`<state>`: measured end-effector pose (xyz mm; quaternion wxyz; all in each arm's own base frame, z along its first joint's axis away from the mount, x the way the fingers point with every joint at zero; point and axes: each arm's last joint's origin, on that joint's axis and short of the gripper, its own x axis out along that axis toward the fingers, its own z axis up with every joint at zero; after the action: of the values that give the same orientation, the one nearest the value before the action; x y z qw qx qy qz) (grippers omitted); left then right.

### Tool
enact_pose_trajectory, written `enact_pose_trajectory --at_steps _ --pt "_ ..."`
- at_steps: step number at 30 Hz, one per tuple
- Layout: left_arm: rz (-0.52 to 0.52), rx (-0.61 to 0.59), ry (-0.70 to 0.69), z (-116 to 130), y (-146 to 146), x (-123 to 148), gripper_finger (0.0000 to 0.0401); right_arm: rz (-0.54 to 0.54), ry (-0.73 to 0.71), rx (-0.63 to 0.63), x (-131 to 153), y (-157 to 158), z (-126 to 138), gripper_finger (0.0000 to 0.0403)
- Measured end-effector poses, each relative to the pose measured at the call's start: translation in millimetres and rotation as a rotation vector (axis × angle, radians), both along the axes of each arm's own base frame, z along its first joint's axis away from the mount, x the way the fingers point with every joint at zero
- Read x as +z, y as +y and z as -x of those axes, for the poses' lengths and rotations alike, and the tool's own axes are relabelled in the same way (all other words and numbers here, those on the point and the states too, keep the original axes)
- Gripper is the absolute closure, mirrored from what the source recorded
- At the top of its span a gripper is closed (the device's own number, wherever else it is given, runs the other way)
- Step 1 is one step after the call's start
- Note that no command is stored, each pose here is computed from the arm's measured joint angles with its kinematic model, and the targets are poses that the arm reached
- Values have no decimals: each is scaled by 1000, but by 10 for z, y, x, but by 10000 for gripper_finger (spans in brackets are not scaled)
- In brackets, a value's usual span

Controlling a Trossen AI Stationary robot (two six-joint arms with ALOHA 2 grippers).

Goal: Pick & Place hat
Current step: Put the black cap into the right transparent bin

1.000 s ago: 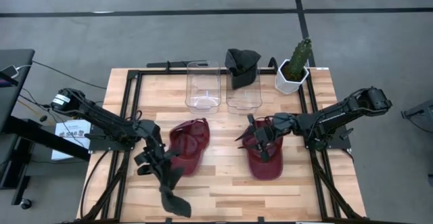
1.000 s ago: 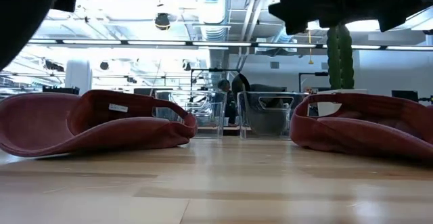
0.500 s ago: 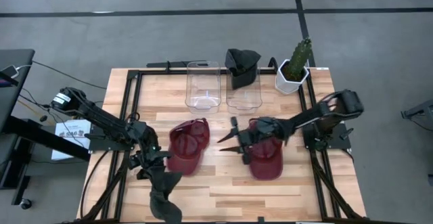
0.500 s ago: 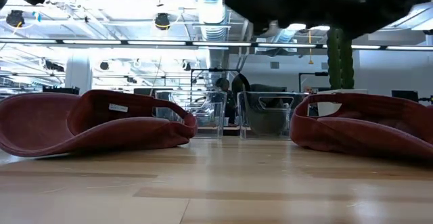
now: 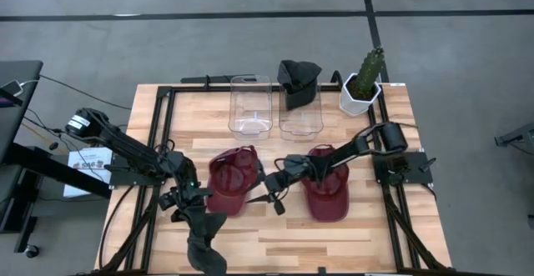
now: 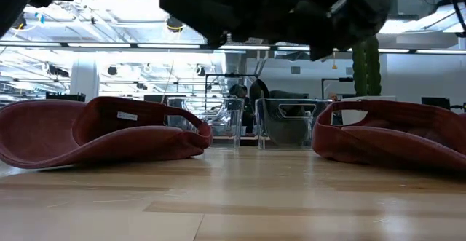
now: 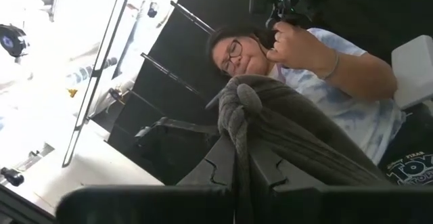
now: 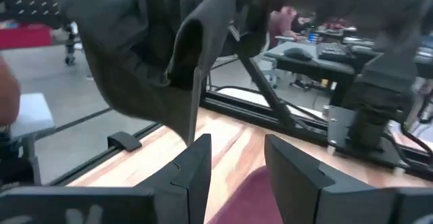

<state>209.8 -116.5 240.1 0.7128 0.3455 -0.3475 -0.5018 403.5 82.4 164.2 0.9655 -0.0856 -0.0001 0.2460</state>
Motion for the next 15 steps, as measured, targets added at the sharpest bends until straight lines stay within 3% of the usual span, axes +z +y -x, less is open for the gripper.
enact_pose_trajectory --at_steps 9,15 --pt "7 -1 -16 0 -1 9 391 34 44 194 90 64 -215 283" --pt "68 72 -94 3 17 96 391 94 68 222 156 69 -293 290"
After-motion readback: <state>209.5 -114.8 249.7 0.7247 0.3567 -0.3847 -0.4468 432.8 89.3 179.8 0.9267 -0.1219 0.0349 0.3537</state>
